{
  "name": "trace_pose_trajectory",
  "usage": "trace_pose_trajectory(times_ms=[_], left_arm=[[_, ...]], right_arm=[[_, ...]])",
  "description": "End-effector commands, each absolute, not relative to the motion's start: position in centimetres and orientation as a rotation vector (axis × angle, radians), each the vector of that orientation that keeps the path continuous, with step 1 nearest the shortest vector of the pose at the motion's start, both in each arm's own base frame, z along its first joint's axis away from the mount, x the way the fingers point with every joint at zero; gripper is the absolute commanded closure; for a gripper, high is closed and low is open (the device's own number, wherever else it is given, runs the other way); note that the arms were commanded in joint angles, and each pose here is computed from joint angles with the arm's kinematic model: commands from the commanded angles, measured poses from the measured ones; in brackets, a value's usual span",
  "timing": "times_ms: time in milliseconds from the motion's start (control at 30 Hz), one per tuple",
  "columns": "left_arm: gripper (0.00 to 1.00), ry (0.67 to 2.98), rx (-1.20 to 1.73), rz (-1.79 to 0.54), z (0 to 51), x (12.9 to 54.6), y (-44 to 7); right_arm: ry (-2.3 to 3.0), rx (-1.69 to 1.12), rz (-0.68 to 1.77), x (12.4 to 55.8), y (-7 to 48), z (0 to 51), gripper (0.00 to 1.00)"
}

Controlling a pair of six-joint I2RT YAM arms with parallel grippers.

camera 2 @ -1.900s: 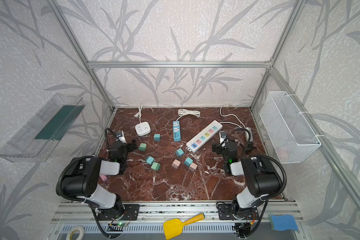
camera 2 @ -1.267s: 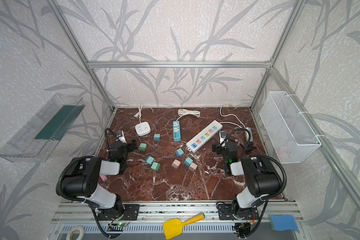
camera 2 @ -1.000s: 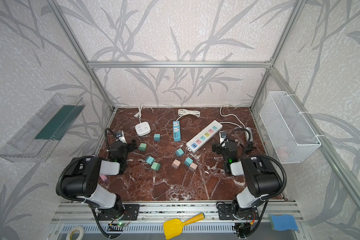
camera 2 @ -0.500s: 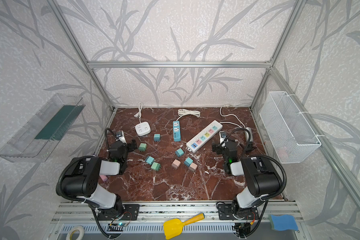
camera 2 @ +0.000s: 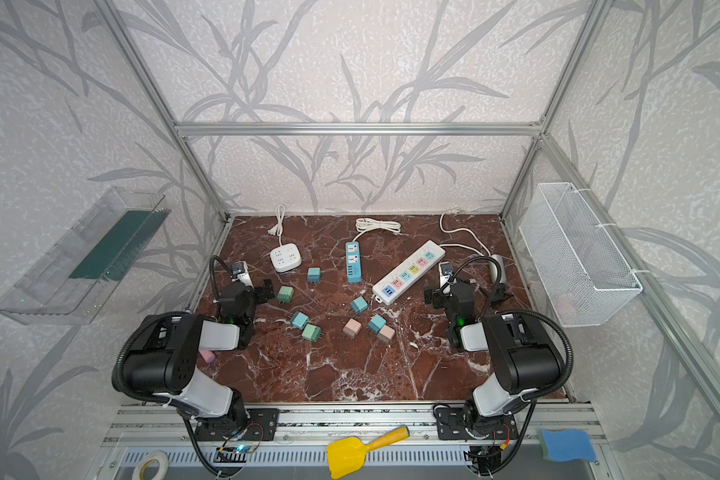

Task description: Insert the plug

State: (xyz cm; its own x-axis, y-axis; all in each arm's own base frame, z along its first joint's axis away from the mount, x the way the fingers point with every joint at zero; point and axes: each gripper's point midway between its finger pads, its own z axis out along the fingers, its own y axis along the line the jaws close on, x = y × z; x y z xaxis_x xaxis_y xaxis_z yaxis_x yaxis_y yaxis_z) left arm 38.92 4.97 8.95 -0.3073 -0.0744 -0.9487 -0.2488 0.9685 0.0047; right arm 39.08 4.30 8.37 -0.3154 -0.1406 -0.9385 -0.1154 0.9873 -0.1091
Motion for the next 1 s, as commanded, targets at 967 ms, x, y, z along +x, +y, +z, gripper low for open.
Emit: trace_pose_trajectory(times_ms=[967], left_arm=[[0.01,1.855,-0.23,0.181,9.83,39.13,4.96]], right_arm=[[1.872,-0.18,-0.023,39.73,4.31,9.31,0.01]])
